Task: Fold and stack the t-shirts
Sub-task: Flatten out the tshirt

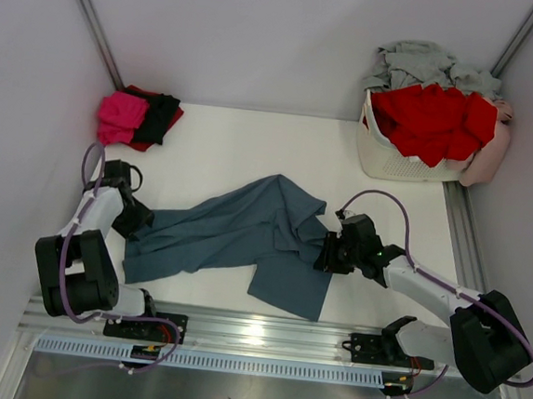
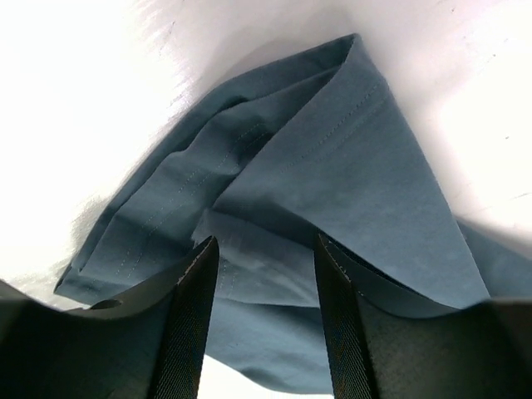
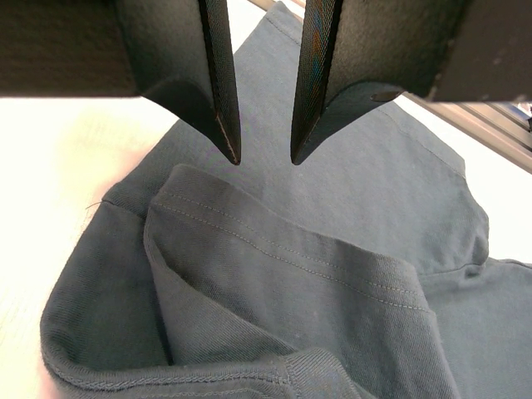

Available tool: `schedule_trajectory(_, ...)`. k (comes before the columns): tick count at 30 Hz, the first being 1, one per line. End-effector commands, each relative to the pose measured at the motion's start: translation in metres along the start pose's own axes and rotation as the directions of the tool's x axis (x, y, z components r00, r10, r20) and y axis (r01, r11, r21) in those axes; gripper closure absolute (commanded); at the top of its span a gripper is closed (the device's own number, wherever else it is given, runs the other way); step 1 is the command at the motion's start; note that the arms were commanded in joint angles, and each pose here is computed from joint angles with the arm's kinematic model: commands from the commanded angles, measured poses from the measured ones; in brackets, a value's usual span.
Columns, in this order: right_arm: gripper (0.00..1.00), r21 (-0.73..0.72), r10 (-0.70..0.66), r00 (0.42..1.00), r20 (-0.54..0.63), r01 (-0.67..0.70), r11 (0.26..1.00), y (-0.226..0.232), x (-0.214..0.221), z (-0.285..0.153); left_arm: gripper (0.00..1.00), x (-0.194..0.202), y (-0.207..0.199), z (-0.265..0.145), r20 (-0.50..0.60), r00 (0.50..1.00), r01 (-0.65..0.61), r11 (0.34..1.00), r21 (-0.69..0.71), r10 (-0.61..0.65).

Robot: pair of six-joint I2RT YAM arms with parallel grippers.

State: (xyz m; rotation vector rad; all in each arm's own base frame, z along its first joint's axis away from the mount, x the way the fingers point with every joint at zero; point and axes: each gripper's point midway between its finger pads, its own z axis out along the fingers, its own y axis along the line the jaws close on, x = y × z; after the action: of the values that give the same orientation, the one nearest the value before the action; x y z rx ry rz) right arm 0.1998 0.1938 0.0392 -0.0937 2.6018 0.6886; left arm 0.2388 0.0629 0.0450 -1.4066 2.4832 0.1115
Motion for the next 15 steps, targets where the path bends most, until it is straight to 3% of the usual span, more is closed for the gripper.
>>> schedule_trajectory(1, 0.66, -0.02, -0.005, 0.999, 0.04, 0.006, 1.0, 0.005, -0.01, -0.001, 0.46, -0.005, -0.003, -0.012, 0.007, 1.0, 0.027, 0.999, 0.039, -0.027)
schedule_trajectory(7, 0.66, -0.02, -0.006, 0.999, 0.047, 0.007, 1.0, 0.005, -0.012, 0.0, 0.48, 0.008, 0.001, -0.005, -0.037, 0.998, 0.052, 0.997, 0.053, -0.05)
schedule_trajectory(15, 0.66, -0.007, -0.006, 0.998, 0.055, 0.007, 1.0, 0.003, -0.013, -0.003, 0.58, 0.022, 0.015, 0.014, -0.1, 0.992, 0.08, 0.997, 0.014, -0.078)
